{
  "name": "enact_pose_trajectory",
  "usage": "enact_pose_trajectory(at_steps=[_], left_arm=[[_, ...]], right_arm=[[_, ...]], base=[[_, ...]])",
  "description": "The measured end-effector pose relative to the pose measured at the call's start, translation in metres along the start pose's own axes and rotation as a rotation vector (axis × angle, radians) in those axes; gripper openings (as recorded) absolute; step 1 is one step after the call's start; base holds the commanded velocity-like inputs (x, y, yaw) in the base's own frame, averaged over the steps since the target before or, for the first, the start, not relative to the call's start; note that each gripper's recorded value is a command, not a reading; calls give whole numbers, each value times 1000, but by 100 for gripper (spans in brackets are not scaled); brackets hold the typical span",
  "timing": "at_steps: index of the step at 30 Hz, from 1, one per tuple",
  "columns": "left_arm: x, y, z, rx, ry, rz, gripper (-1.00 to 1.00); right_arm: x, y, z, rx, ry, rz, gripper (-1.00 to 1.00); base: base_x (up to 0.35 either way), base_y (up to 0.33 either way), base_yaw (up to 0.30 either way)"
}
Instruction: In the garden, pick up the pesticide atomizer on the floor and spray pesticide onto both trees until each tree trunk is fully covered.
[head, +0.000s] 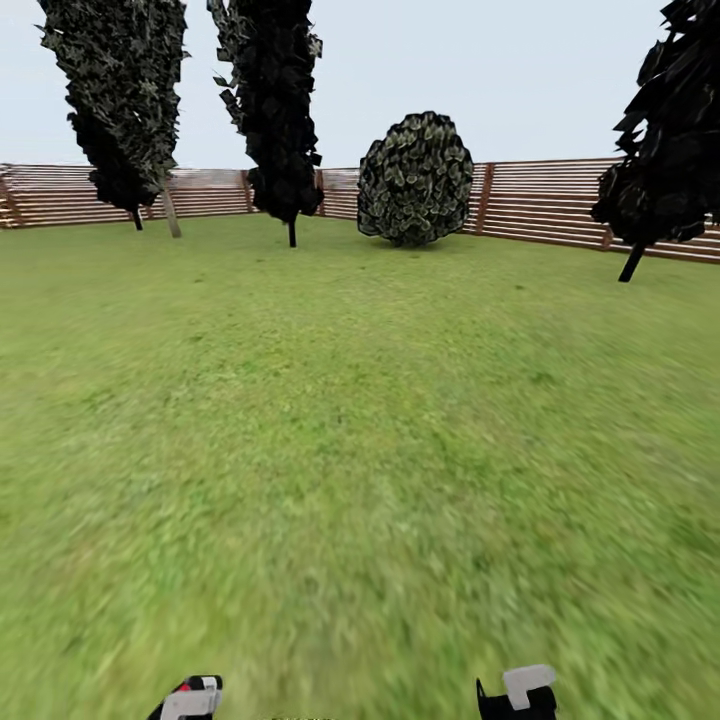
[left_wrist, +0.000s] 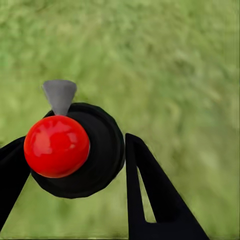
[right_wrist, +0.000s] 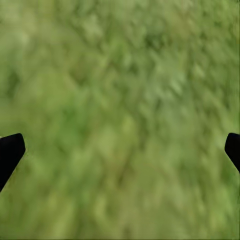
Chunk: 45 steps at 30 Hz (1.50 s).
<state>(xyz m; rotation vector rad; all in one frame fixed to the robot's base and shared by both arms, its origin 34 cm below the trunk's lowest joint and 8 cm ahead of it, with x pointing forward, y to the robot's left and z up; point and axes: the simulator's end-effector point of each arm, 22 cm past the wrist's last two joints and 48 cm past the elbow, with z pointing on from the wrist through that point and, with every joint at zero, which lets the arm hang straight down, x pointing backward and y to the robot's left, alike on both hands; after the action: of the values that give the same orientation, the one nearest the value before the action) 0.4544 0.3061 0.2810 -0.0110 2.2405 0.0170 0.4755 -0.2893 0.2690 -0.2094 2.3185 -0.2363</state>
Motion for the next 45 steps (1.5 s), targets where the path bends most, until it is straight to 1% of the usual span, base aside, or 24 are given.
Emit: enact_pose_trajectory(at_steps=[3,5,10,20,28,33,38,45], left_arm=[[1,-2,0,3,2,1,-100],[1,0,0,-4,2,-9,-100],[2,1,0,-9,4,-14,-100],[4,0,0,-6,7,-13,-100],[2,7,-1,-18,-5,-11,-100],[10,7,-6,-17,5,-11,-100],[13,3,-6,-10,11,-10,-100],[14,4,-7,-12,14,-10,-100]], right_arm=[[1,0,0,0,1,0,100],[1,0,0,-1,2,0,100],[2,0,0,0,4,0,100],[4,1,0,-2,7,-1,100],[5,1,0,-2,10,-1,100],[6,1,0,-3,12,-1,100],[7,2,0,-3,14,-2,100],[8,2,1,-4,16,-2,100]], base=[[0,0,282],[0,0,282],[0,0,282],[0,0,282],[0,0,282],[0,0,282],[0,0,282],[0,0,282]])
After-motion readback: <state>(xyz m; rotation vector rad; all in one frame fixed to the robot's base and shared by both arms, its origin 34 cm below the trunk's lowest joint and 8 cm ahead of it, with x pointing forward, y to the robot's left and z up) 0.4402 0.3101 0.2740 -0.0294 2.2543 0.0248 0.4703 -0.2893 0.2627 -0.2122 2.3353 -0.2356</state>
